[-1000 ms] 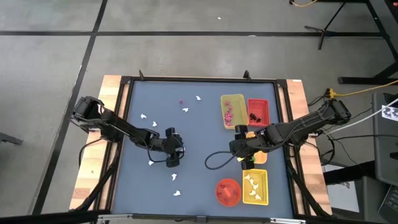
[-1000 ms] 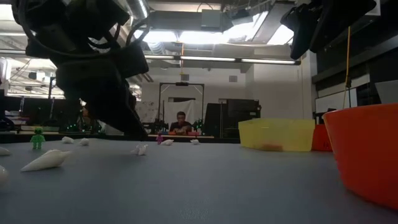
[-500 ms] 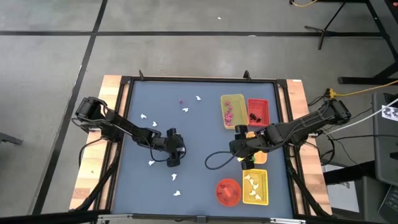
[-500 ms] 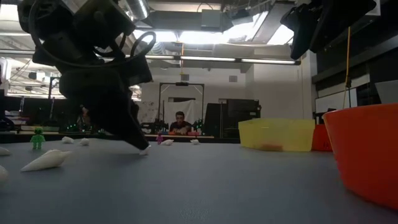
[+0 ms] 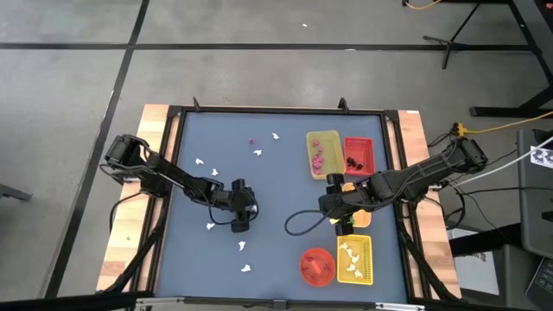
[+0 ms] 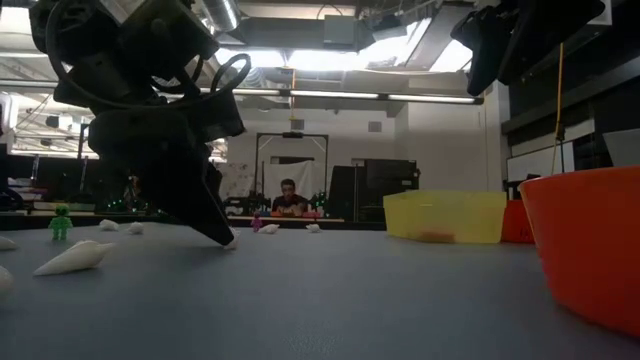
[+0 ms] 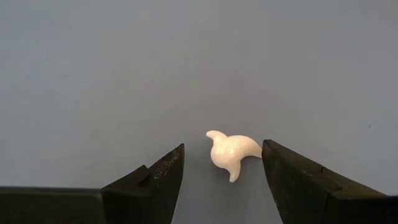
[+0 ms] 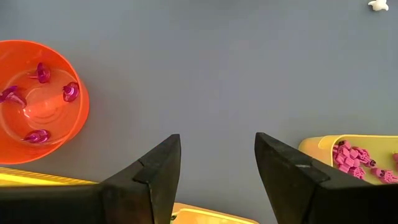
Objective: Sort Halloween decoration
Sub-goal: Put the white ghost toy into the yellow box
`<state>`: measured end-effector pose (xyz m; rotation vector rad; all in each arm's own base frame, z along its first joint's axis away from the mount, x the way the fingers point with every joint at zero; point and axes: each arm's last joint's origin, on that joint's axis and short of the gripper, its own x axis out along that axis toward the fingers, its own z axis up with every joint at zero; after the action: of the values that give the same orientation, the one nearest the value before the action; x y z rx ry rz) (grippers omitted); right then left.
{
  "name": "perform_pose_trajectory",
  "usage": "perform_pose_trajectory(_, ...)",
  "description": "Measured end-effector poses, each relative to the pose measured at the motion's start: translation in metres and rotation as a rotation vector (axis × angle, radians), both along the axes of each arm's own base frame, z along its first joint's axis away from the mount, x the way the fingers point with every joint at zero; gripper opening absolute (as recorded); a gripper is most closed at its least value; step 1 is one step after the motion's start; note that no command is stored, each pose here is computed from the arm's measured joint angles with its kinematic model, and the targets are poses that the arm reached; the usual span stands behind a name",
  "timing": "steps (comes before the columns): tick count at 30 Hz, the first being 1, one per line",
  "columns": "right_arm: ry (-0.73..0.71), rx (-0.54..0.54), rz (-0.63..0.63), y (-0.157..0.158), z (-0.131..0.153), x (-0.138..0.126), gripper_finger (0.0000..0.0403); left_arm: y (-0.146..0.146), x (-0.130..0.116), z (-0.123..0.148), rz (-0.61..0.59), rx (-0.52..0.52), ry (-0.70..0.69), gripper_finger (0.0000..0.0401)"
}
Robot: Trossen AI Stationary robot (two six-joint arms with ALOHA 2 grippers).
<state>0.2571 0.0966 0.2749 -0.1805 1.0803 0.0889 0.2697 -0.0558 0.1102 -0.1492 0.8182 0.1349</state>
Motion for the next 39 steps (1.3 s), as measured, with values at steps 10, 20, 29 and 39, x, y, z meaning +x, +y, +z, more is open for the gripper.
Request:
perform_pose_trajectory(10, 0.000, 0.000, 0.000, 0.0000, 0.0000, 0.0000, 0.0205, 0.0000, 0.0000, 0.0000, -0.001, 0.000, -0.001, 0.0175)
perform_pose_trajectory(20, 0.000, 0.000, 0.000, 0.0000, 0.0000, 0.0000, 0.0205, -0.0014, -0.0003, -0.0004, -0.033, -0.036, 0.009, 0.0149)
perform_pose_trajectory(29, 0.000, 0.000, 0.000, 0.0000, 0.0000, 0.0000, 0.0205, -0.0014, -0.0003, -0.0003, -0.033, -0.036, 0.008, 0.0126)
perform_pose_trajectory(39, 0.000, 0.000, 0.000, 0.0000, 0.0000, 0.0000, 0.0205, -0.0013, -0.0003, -0.0003, -0.032, -0.035, 0.008, 0.0112)
